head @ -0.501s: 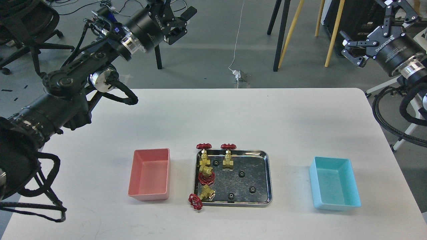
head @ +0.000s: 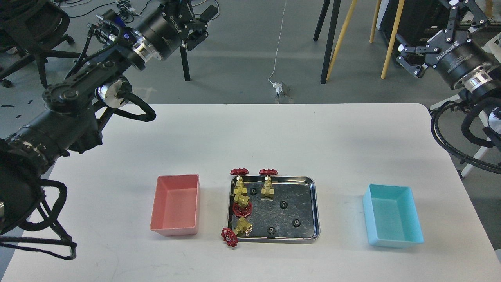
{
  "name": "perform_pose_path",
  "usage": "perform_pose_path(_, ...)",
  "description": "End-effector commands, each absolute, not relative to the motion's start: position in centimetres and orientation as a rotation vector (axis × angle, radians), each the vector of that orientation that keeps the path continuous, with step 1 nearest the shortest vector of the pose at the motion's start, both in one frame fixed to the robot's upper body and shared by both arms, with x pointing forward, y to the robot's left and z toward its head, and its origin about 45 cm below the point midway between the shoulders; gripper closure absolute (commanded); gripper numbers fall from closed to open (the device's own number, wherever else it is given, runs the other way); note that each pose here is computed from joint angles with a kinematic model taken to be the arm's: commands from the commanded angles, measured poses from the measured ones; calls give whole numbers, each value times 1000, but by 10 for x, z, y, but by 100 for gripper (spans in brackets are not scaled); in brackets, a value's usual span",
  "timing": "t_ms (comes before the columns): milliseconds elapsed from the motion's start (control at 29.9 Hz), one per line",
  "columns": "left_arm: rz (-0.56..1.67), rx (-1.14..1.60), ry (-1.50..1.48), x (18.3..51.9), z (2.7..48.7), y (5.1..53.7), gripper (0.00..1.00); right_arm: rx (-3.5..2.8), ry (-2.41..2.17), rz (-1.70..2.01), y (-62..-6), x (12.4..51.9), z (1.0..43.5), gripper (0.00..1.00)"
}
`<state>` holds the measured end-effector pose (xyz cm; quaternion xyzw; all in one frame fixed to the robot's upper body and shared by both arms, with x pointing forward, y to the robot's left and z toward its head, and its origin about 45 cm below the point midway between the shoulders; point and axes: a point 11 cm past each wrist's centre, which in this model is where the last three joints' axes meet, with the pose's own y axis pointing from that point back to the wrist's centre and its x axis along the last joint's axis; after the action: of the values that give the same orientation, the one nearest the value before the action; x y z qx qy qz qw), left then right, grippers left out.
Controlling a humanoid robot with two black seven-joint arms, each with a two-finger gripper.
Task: Place valve in pink box and gear in blue box
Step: 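Move the left gripper over the metal tray toward the brass valve, then lower the left gripper onto the brass valve nearest the pink box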
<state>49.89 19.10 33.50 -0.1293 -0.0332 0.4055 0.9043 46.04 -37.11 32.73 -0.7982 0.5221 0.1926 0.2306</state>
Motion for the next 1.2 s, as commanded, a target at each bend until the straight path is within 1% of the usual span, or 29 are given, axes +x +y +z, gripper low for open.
perform_pose_path(0, 776, -293, -58, 487, 336, 174, 0, -2196, 1396, 434, -370, 471, 368, 0)
perform_pose_path(67, 678, -261, -109, 472, 341, 154, 0, -2204, 1378, 354, -369, 480, 402, 0)
perform_pose_path(134, 553, -176, -208, 451, 343, 134, 1, -2216, 1389, 318, -369, 485, 415, 0)
perform_pose_path(234, 382, 28, -290, 419, 313, 123, 1, -2230, 1399, 285, -372, 485, 425, 0)
perform_pose_path(334, 210, 229, -359, 387, 295, 131, 1, -2222, 1425, 275, -382, 482, 426, 0)
perform_pose_path(434, 148, 395, -552, 359, 280, 150, 4, -2220, 1437, 281, -385, 481, 422, 0)
perform_pose_path(568, 154, 495, -789, 340, 258, 173, 5, -2219, 1454, 303, -388, 480, 411, 0)
perform_pose_path(668, 39, 580, -949, 324, 228, 187, 5, -2216, 1464, 316, -390, 479, 405, 0)
perform_pose_path(768, -73, 645, -996, 315, 216, 197, 5, -2213, 1470, 329, -389, 480, 400, 0)
perform_pose_path(869, -209, 686, -1011, 308, 203, 189, 5, -2207, 1475, 333, -390, 480, 398, 0)
perform_pose_path(969, -333, 728, -1050, 309, 192, 179, 5, -2182, 1504, 347, -396, 482, 391, 0)
perform_pose_path(1169, -464, 785, -1115, 315, 171, 175, 5, -2160, 1530, 356, -402, 484, 386, 0)
